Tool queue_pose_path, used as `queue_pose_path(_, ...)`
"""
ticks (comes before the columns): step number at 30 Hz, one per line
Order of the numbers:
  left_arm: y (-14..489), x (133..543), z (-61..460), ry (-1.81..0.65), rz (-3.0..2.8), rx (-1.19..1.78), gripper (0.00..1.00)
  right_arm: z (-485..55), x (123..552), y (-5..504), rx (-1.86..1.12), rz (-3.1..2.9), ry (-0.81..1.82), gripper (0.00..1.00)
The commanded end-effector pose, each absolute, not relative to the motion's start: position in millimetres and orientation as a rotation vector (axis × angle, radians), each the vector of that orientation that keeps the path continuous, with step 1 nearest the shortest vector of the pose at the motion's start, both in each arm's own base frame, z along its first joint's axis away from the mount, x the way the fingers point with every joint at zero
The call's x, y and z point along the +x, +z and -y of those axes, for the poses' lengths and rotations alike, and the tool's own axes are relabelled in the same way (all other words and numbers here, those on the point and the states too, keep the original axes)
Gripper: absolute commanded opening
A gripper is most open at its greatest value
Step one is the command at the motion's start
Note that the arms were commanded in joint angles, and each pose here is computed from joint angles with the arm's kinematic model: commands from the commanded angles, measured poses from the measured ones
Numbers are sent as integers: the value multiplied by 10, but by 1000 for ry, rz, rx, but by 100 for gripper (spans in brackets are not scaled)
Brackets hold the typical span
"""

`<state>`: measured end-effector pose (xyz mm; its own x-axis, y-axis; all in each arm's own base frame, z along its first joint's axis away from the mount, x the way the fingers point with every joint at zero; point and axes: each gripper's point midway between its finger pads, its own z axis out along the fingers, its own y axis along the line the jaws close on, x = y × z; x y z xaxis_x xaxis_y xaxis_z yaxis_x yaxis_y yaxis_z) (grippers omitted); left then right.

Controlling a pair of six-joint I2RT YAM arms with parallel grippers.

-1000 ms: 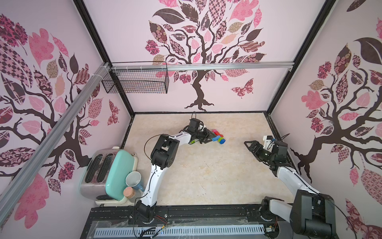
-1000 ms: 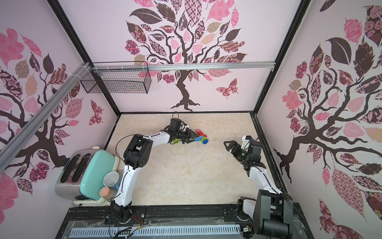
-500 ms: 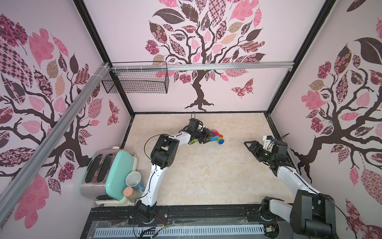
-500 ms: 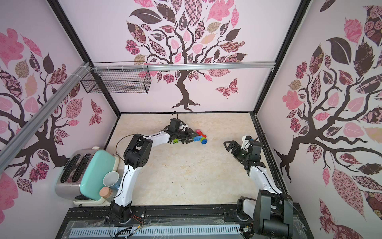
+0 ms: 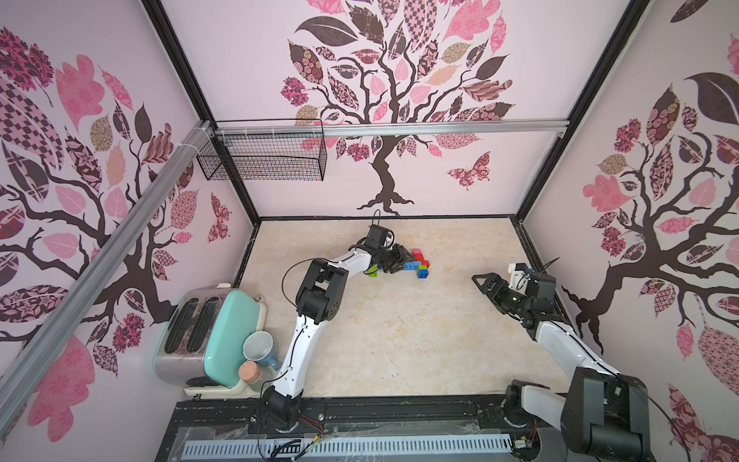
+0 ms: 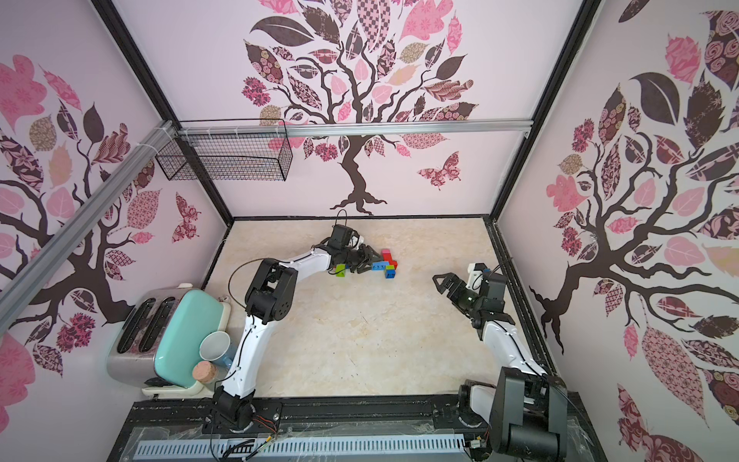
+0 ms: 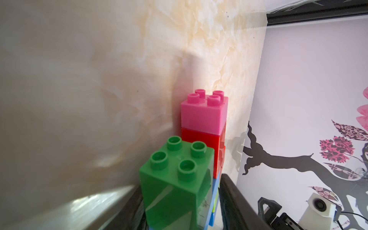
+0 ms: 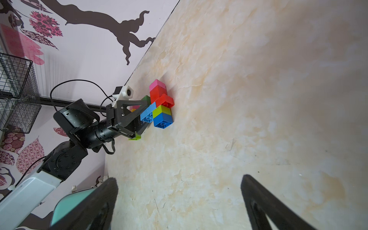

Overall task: Assemble the number 4 with lego
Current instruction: Place the lego brick at the center of the board, then reset both arms

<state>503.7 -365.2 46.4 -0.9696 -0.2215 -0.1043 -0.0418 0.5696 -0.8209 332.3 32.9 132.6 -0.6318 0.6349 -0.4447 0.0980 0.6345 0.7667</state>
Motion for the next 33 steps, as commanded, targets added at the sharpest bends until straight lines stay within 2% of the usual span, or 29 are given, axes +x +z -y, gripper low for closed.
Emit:
queue_pose_path(1,380,5114,3585,-1255,-2624,-184,55,-306,3381,1485,536,-2103,909,99)
queue_pose_path(5,489,5181,3562,-1198,-2610,-143,58,-250,3381,1451,555,-2109,863,100)
queue_pose_path(10,777,5159,3463,-1076,-2576,-75,79,51,3386,1348,660,-2114,641,99)
queue_pose_path(13,1035,5044,3344,-962,-2544,-2,98,360,3411,1354,740,-2048,441,99)
queue_pose_path(19,1780,4720,2867,-623,-2379,114,98,900,3483,1322,866,-1871,78,99)
queue_pose_path(25,2323,4456,1655,-56,-2130,10,98,983,3667,1261,809,-1776,-176,99)
queue_pose_path(29,2319,4262,760,195,-2035,-160,98,894,3758,1200,673,-1809,-269,99)
queue_pose_path(33,2023,4053,43,371,-2023,-308,98,666,3766,1193,511,-1751,-153,99)
